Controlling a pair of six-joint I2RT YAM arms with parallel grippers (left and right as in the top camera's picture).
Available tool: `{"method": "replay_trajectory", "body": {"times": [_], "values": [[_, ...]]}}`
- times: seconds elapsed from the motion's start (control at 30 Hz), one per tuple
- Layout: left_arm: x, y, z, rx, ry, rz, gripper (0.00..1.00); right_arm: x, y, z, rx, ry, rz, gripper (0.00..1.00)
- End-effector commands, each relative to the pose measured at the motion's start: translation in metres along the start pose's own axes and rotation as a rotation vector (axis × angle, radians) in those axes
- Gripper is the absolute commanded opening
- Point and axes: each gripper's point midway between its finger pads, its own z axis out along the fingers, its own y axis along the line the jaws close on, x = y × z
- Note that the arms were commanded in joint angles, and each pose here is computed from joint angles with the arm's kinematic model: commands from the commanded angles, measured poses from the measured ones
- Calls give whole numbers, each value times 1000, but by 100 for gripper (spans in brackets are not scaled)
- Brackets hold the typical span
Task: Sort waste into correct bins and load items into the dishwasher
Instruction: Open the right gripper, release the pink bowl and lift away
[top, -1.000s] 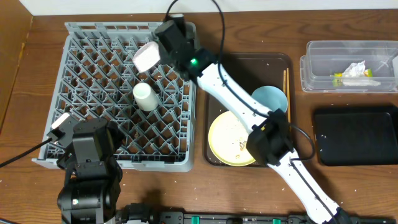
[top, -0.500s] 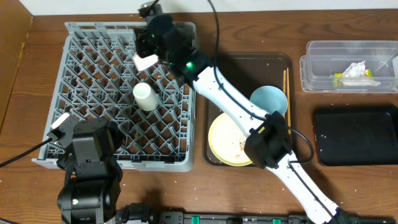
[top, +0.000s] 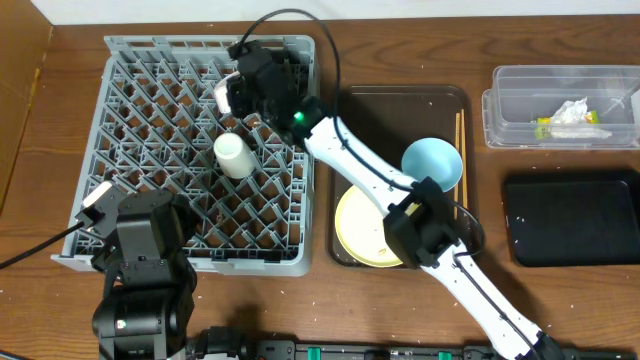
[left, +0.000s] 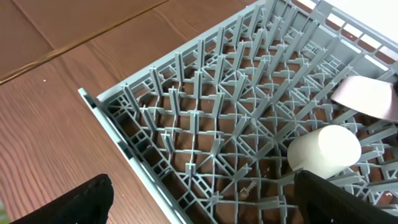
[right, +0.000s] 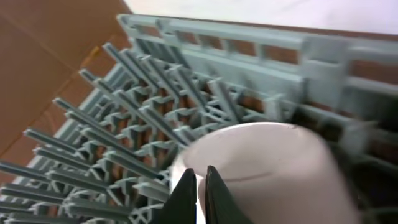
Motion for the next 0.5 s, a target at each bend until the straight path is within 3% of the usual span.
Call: {"method": "replay_trajectory", "body": {"times": [0.0, 0.2, 0.47], "values": [[-6, 1, -4, 2, -15, -21, 94, 10, -43, -2, 102, 68, 1, 5], [-6, 1, -4, 2, -15, -21, 94, 13, -53, -29, 163, 169, 15, 2], [-6, 1, -4, 2, -15, -21, 94, -29, -26, -82, 147, 162, -9, 2]]}}
